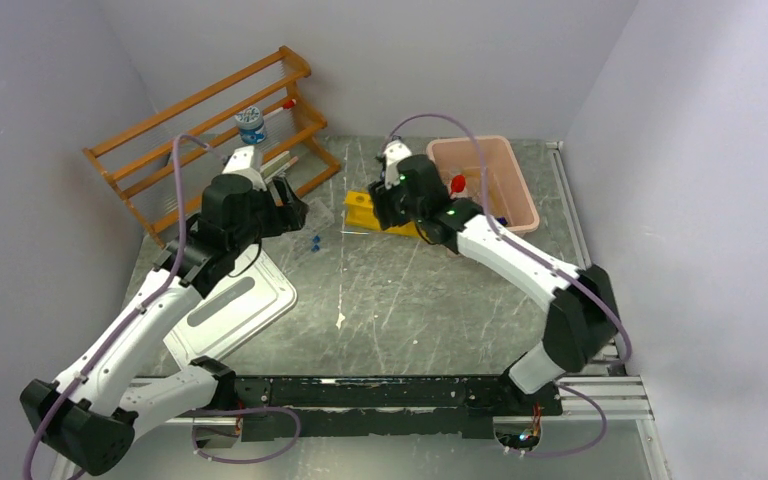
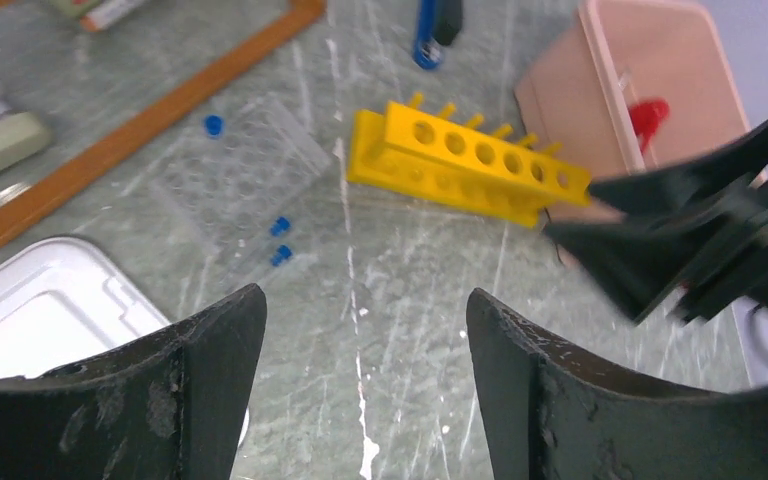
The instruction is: Organize the chemistry lab equipment
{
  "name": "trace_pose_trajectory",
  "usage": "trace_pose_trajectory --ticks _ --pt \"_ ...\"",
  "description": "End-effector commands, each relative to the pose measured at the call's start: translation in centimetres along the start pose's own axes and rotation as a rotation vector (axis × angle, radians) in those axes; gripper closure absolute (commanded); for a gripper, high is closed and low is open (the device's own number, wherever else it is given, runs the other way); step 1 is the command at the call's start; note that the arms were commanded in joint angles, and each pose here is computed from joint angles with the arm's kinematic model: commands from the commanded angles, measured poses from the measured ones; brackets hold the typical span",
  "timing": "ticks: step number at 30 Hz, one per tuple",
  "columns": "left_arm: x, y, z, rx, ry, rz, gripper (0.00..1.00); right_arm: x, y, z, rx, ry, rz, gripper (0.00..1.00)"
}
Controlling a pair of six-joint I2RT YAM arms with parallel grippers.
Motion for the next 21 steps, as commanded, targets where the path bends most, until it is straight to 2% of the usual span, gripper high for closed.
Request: trace_pose_trajectory --ticks 1,6,9,16,21 --pt "3.0 -1.3 2.7 0.173 -0.129 -0.199 0.22 -3.0 3.2 4.4 0.174 -0.055 0.074 0.40" --pt "7.8 -3.3 1.1 0.159 -0.092 -0.374 0.21 -6.1 6.2 7.0 0.245 -0.121 0.176 0.39" --pt "9.4 -3.9 0.1 0.141 -0.071 -0.419 0.21 -6.8 7.8 8.1 0.252 -0.185 0.206 0.36" --pt "9.7 -2.3 -1.6 0.093 -0.057 -0.380 0.20 -7.9 12.2 9.5 0.220 -0.314 0.280 0.31" --pt "9.4 -1.0 -3.0 0.061 -0.066 -0.324 0.20 -8.3 13.5 10.0 0.232 -0.371 0.248 0.30"
Point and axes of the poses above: each gripper's point midway between its finger pads, its own y axis out along the fingers, its own z axis along the line the jaws close on, x = y × z, the point moved 2 cm from there along -y, back along the fingers, and after that the axes turned 15 degrees about -y, right-handed, at the moved point
